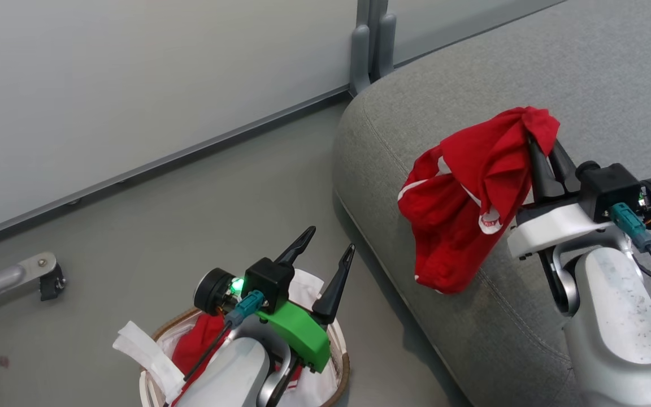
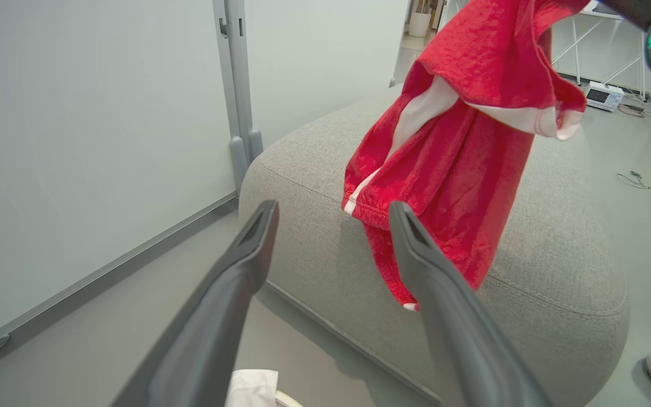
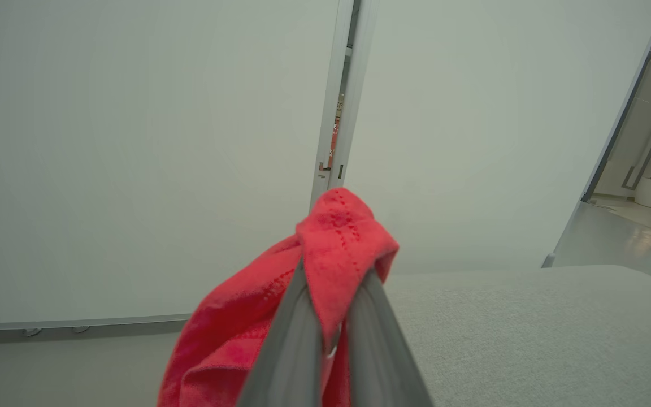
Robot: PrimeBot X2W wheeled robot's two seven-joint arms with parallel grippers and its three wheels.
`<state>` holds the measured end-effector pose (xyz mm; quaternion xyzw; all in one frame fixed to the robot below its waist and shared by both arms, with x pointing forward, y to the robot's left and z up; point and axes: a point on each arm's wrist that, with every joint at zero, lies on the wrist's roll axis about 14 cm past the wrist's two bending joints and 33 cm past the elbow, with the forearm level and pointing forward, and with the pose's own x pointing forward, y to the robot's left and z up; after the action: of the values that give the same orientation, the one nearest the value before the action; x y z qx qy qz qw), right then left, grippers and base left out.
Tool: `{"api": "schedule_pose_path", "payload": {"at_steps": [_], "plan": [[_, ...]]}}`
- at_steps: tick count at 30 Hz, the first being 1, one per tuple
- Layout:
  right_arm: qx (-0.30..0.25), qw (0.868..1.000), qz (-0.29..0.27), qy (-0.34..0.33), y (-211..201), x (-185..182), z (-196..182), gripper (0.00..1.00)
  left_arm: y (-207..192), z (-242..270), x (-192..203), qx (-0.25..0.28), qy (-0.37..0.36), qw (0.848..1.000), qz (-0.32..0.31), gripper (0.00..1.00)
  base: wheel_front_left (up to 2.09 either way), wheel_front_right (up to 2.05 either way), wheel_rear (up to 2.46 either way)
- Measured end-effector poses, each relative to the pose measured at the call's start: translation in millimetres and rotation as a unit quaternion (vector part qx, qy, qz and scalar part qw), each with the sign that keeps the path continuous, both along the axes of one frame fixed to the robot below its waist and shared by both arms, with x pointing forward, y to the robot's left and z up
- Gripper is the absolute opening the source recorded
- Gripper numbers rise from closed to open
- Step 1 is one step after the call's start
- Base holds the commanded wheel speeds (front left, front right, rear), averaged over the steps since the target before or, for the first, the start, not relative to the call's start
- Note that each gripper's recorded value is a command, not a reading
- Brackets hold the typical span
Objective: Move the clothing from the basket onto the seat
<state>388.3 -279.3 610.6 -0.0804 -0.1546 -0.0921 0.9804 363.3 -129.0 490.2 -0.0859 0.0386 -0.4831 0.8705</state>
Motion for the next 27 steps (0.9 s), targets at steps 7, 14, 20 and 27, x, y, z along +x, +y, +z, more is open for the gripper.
{"api": "schedule_pose_path", "payload": {"at_steps": [7, 14, 20, 27], "plan": [[-0.02, 0.999, -0.031, -0.015, -22.8, 20.6, 18.2, 0.0, -15.0, -7.0, 4.9, -0.01, 0.009, 1.0, -0.025, 1.0, 0.0, 0.0, 0.0], [-0.097, 0.991, -0.052, -0.076, -48.1, 74.4, 90.5, 0.0, -14.0, -14.1, 33.0, -0.016, 0.0, 1.0, -0.026, 1.0, 0.0, 0.0, 0.0], [-0.14, 0.983, -0.075, -0.093, -73.1, 126.5, 121.3, 0.0, -9.3, -32.3, 62.5, -0.018, -0.001, 1.0, -0.021, 1.0, 0.0, 0.0, 0.0], [-0.13, 0.986, -0.103, 0.004, -105.8, 178.4, 41.3, 0.0, 4.3, -74.5, 89.0, -0.011, 0.027, 1.0, -0.005, 1.0, 0.0, 0.0, 0.0]]}}
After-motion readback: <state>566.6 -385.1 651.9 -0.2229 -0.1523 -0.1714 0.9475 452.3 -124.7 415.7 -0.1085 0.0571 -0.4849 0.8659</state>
